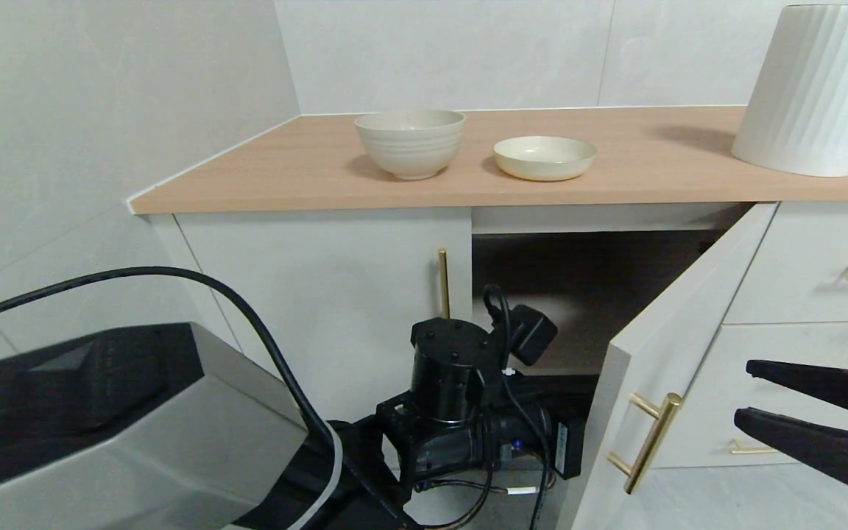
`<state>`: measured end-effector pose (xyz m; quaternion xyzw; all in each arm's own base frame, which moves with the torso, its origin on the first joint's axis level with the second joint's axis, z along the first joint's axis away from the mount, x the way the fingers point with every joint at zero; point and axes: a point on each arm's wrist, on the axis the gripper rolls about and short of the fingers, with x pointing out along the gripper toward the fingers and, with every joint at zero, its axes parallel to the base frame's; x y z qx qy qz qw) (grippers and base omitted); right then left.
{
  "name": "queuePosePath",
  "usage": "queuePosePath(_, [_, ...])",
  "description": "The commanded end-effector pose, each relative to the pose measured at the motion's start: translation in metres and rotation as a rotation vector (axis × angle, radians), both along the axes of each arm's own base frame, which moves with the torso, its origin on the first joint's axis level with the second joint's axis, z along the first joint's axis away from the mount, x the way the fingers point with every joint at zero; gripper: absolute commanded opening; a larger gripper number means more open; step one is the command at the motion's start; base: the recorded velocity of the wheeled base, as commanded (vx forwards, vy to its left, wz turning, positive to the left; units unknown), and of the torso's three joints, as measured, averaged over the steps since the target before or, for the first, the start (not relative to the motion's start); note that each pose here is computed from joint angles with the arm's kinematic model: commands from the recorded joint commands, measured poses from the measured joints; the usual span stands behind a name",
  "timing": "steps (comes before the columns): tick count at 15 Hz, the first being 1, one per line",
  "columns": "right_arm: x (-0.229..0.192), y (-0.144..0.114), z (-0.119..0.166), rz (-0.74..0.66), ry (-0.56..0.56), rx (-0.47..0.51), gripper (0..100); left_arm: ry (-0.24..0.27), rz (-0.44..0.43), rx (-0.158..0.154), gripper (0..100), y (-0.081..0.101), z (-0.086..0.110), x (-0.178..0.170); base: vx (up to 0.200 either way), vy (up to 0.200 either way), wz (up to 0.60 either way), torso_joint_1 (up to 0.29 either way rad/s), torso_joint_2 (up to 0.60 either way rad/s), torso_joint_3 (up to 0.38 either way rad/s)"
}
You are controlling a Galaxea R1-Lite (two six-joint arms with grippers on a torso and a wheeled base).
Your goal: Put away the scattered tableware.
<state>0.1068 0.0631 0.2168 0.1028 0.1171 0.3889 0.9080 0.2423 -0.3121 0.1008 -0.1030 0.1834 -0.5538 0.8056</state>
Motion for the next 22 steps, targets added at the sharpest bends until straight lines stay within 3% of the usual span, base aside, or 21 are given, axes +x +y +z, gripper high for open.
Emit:
queuePosePath(1, [-0.003, -0.004, 0.005, -0.018, -0.027, 0.014, 100, -0.010, -0.001, -0.026, 0, -0.002, 0.014, 0.000, -0.200, 0.000, 0.00, 0.012, 0.00, 0.007])
queuePosePath(6, [-0.011, -0.008, 0.019, -0.022, -0.088, 0.050, 100, 0.014, -0.011, 0.001, 0, -0.009, 0.016, 0.001, -0.120, 0.000, 0.00, 0.007, 0.00, 0.000])
queuePosePath(10, [-0.014, -0.010, 0.027, -0.022, -0.123, 0.069, 100, 0.025, -0.012, -0.015, 0, -0.016, 0.019, 0.004, 0.000, 0.000, 0.00, 0.000, 0.00, 0.000])
queuePosePath(13, [-0.013, -0.009, 0.035, -0.023, -0.142, 0.080, 100, 0.087, -0.008, -0.022, 0, -0.023, 0.025, 0.009, 0.000, 0.000, 0.00, 0.000, 0.00, 0.000])
queuePosePath(16, [-0.010, -0.008, 0.046, -0.022, -0.165, 0.095, 100, 0.153, -0.023, -0.028, 0, -0.039, 0.034, 0.006, 0.000, 0.000, 0.00, 0.000, 0.00, 0.000])
queuePosePath(20, [-0.012, -0.009, 0.050, -0.023, -0.174, 0.107, 100, 0.212, -0.159, 0.023, 0, -0.082, 0.048, -0.046, 0.000, 0.000, 0.00, 0.000, 0.00, 0.000])
queuePosePath(22, [-0.015, -0.010, 0.052, -0.024, -0.176, 0.129, 100, 0.226, -0.187, 0.002, 0, -0.088, 0.052, -0.059, 0.000, 0.000, 0.00, 0.000, 0.00, 0.000])
